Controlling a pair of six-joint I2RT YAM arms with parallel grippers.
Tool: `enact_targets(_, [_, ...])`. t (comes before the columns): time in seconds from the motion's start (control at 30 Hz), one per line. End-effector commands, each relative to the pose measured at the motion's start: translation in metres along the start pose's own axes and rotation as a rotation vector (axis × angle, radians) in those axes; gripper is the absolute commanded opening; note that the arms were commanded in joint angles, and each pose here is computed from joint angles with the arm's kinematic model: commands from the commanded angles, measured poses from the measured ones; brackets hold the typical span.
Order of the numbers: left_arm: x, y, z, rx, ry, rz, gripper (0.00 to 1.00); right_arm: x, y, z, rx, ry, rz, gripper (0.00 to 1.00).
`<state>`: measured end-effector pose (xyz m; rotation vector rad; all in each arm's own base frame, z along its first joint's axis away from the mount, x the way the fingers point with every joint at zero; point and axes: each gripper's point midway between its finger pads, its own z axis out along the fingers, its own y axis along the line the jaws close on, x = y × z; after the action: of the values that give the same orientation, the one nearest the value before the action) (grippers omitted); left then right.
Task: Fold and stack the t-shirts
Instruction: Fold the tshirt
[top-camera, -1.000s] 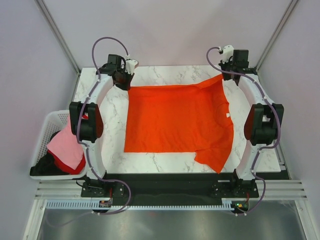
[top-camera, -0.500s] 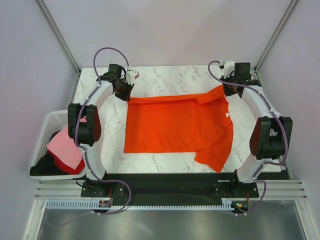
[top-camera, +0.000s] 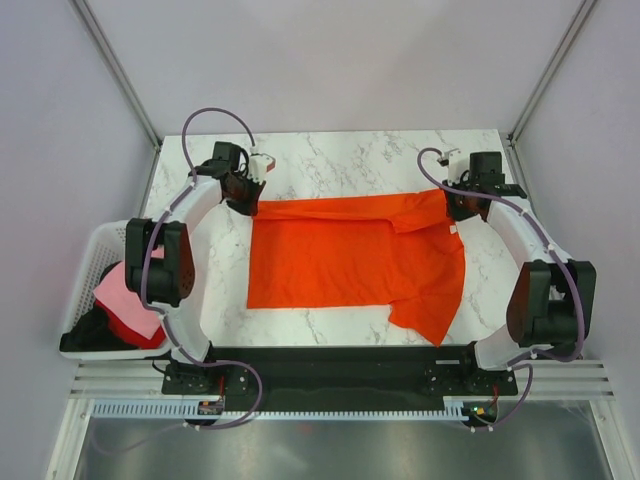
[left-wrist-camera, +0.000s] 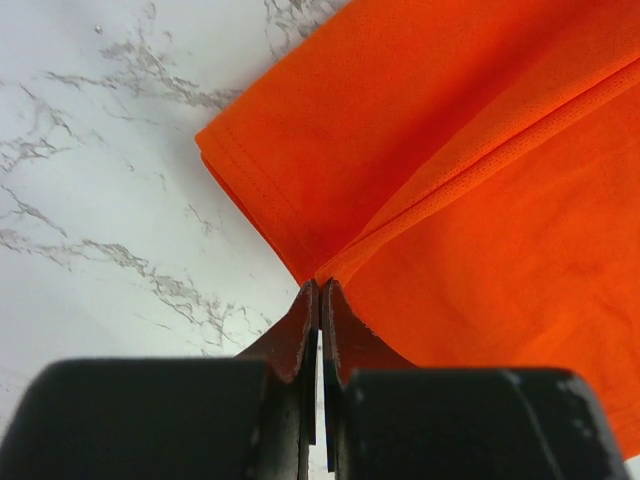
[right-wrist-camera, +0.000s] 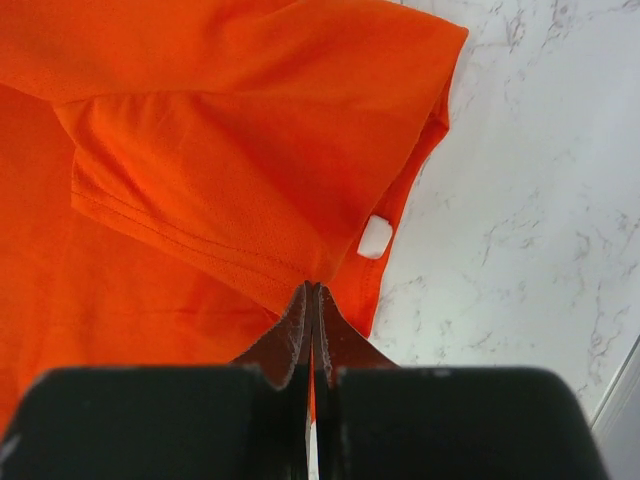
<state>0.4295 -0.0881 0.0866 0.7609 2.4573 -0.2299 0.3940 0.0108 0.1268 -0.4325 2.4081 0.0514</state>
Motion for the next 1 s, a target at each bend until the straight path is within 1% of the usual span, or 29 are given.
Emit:
enact_targets(0.0, [-0.012,-0.003,-0.018,-0.010,-0.071,0.000,0.02,0.001,0.008,-0.017,-0.009,-0.032,0.010,0.00])
enact_targets(0.1, [-0.002,-0.007,-0.018,-0.002,-0.055,-0.005,0.02,0.009,0.014,-0.021,-0.026,-0.019,0.013,0.00])
enact_targets(0.13, [0.006,-0.010,-0.015,0.006,-0.040,-0.010,0.02,0.010,0.023,-0.022,-0.042,-0.019,-0.005,0.00])
enact_targets(0.3, [0.019,-0.017,-0.014,0.024,-0.016,-0.019,0.02,0.022,0.029,-0.021,-0.057,0.001,-0.005,0.01])
enact_targets(0.33, [0.024,-0.018,-0.012,0.027,-0.005,-0.024,0.04,0.025,0.031,-0.019,-0.066,0.011,-0.008,0.07])
enact_targets(0.37, [0.027,-0.019,-0.012,0.027,0.005,-0.034,0.09,0.028,0.031,-0.019,-0.071,0.025,-0.007,0.24])
enact_targets(0.4, [0.031,-0.020,-0.014,0.030,0.020,-0.039,0.15,0.028,0.030,-0.019,-0.073,0.034,-0.012,0.31])
enact_targets(0.43, [0.029,-0.020,-0.017,0.028,0.019,-0.042,0.23,0.021,0.028,-0.021,-0.068,0.023,-0.021,0.34])
enact_targets(0.47, [0.027,-0.021,-0.021,0.029,0.011,-0.040,0.26,0.018,0.024,-0.024,-0.050,0.020,-0.026,0.39])
enact_targets(0.53, [0.015,-0.022,-0.032,0.028,-0.032,-0.023,0.32,0.002,0.018,-0.029,-0.029,-0.018,-0.047,0.44])
enact_targets(0.6, [0.005,-0.021,-0.035,0.033,-0.060,-0.010,0.34,-0.011,0.012,-0.027,-0.012,-0.050,-0.053,0.46])
enact_targets(0.7, [-0.013,-0.013,-0.027,0.033,-0.072,-0.020,0.34,-0.020,0.006,-0.008,-0.012,-0.036,-0.042,0.46])
enact_targets(0.77, [-0.013,-0.014,-0.015,0.064,-0.048,-0.036,0.33,-0.024,0.003,0.010,-0.019,-0.012,-0.027,0.44])
enact_targets(0.83, [-0.025,-0.012,-0.012,0.073,-0.069,-0.049,0.32,-0.029,-0.001,0.027,-0.024,-0.002,-0.024,0.43])
enact_targets(0.87, [-0.021,-0.011,-0.001,0.084,-0.043,-0.068,0.31,-0.033,-0.003,0.033,-0.021,-0.007,-0.025,0.43])
enact_targets(0.9, [-0.027,-0.007,0.001,0.078,-0.046,-0.074,0.27,-0.034,-0.005,0.039,-0.019,-0.002,-0.021,0.43])
enact_targets(0.93, [-0.025,-0.006,0.008,0.083,-0.029,-0.082,0.26,-0.034,-0.007,0.050,-0.022,0.012,-0.019,0.43])
enact_targets(0.97, [-0.014,-0.006,0.021,0.099,0.021,-0.107,0.24,-0.035,-0.009,0.057,-0.018,0.019,-0.013,0.43])
